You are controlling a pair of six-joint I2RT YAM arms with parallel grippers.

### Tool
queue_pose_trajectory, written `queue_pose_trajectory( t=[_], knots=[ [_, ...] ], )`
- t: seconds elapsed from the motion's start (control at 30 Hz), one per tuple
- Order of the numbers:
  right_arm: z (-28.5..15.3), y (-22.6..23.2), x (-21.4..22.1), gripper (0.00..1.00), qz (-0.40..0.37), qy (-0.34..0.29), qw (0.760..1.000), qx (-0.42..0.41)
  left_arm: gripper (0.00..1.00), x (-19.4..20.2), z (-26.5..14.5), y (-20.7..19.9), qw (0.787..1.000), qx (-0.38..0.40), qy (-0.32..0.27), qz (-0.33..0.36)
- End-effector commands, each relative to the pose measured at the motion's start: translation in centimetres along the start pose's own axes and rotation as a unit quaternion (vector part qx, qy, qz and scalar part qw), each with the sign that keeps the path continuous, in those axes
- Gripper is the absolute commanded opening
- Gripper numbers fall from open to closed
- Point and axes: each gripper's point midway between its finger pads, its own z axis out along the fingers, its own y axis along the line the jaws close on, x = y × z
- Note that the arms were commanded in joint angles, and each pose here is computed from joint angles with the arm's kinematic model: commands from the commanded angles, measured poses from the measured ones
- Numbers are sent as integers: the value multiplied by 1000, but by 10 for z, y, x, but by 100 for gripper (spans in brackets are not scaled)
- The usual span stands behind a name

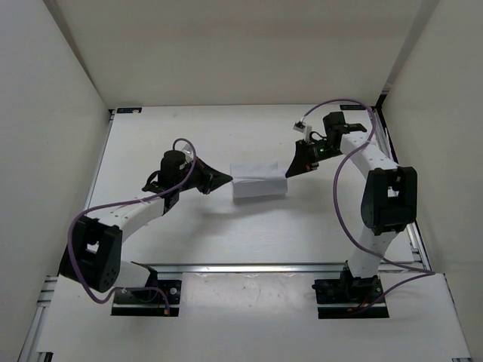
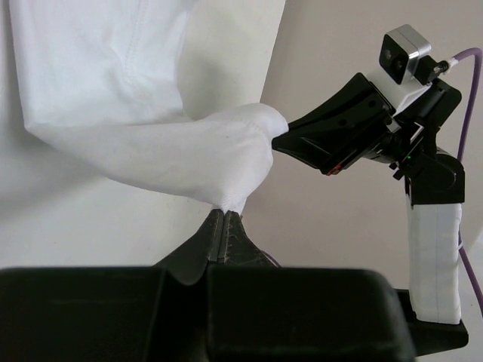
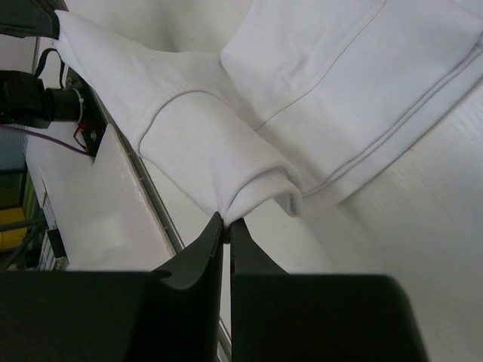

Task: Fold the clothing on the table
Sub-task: Fold the skirt

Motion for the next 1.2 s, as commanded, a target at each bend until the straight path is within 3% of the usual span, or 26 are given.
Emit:
queue_pose_trajectory(
  t=[0.0,0.47,0.67,0.83,1.17],
  knots=[
    [-13,-24,-23,0,-11,-26,999,43,0,-29,2,-24,998,26,-44,27],
    [-45,-79,-66,0,14,-104,991,89,0,-69,35,-44,996,38,-76,31],
    [-47,-80,-80,0,6,-117,990,83,0,-72,44,-51,996,39,-72,36],
    [-54,-76,-56,0,27,-101,992,75,0,-55,34,-37,997,25,-63,27],
    [-35,-33,43,0,21,-6,996,90,0,0,-22,11,999,-8,-42,31]
  ],
)
